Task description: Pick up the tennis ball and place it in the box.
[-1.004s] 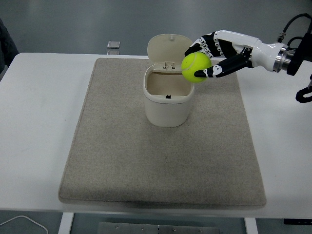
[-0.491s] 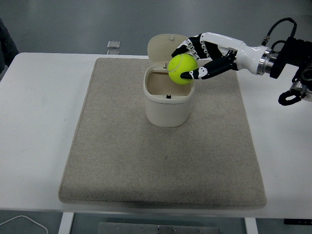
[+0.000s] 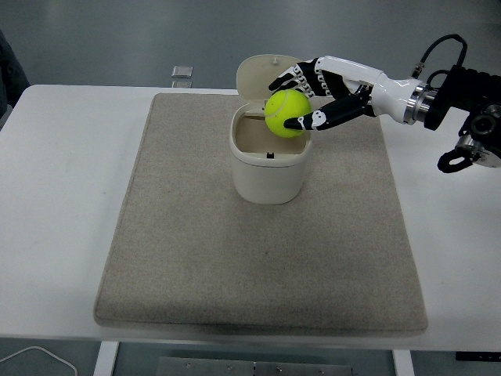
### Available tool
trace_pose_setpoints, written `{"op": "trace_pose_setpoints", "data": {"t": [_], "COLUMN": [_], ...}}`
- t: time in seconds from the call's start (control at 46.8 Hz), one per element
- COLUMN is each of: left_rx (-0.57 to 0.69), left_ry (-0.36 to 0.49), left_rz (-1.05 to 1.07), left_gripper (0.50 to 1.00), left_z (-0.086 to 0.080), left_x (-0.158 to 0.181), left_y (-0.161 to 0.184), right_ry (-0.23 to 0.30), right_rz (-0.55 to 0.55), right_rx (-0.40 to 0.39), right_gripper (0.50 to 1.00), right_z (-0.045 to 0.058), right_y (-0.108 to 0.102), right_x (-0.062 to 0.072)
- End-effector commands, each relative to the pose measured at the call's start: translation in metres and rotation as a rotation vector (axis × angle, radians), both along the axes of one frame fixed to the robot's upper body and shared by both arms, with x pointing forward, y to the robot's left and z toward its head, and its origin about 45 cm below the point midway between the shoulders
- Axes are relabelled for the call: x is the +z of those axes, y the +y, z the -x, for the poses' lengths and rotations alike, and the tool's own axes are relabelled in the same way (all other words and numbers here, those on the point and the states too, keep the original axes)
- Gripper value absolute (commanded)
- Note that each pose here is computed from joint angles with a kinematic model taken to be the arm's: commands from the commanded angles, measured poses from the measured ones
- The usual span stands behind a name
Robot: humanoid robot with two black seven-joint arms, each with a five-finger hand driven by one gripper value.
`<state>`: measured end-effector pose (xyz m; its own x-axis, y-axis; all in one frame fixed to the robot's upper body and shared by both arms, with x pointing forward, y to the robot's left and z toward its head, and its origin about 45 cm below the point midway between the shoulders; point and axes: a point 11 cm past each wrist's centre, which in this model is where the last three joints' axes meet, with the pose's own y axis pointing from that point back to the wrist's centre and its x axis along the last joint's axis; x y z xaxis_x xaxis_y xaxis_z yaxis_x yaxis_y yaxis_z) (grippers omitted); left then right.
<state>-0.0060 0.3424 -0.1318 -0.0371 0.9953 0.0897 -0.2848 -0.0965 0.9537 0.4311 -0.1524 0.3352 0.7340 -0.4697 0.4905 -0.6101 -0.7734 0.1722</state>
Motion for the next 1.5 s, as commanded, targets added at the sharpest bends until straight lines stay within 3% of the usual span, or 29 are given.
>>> {"op": "trace_pose_setpoints", "data": {"t": [0.0,0.491,0.983,1.325,1.474], "left_rx": [0.0,0.0,0.0,0.0,0.0], "left_ry": [0.0,0.0,0.0,0.0,0.0], "left_rz": [0.0,0.001,0.0,0.0,0.0], "left_gripper": [0.992,0.99,0.99,0.99,0.992], "left_z": [0.0,0.0,0.0,0.0,0.0], "left_x": [0.0,0.0,0.0,0.0,0.0], "left_y": [0.0,0.0,0.0,0.0,0.0], "right_ry": [0.007,0.01,0.024,0.02,0.042], "right_rz": [-0.004,0.005,0.027,0.025,0.019], "right_rx": [0.016,0.022,0.021,0.021,0.044], "right_gripper": [0.801,0.852,0.86,0.86,0.86], "right_z": [0.001,0.002,0.003,0.002,0.003], "right_y": [0.009,0.011,0.009,0.009,0.008], "right_x": [-0.003,-0.007,-0.015,-0.013,-0.01]}}
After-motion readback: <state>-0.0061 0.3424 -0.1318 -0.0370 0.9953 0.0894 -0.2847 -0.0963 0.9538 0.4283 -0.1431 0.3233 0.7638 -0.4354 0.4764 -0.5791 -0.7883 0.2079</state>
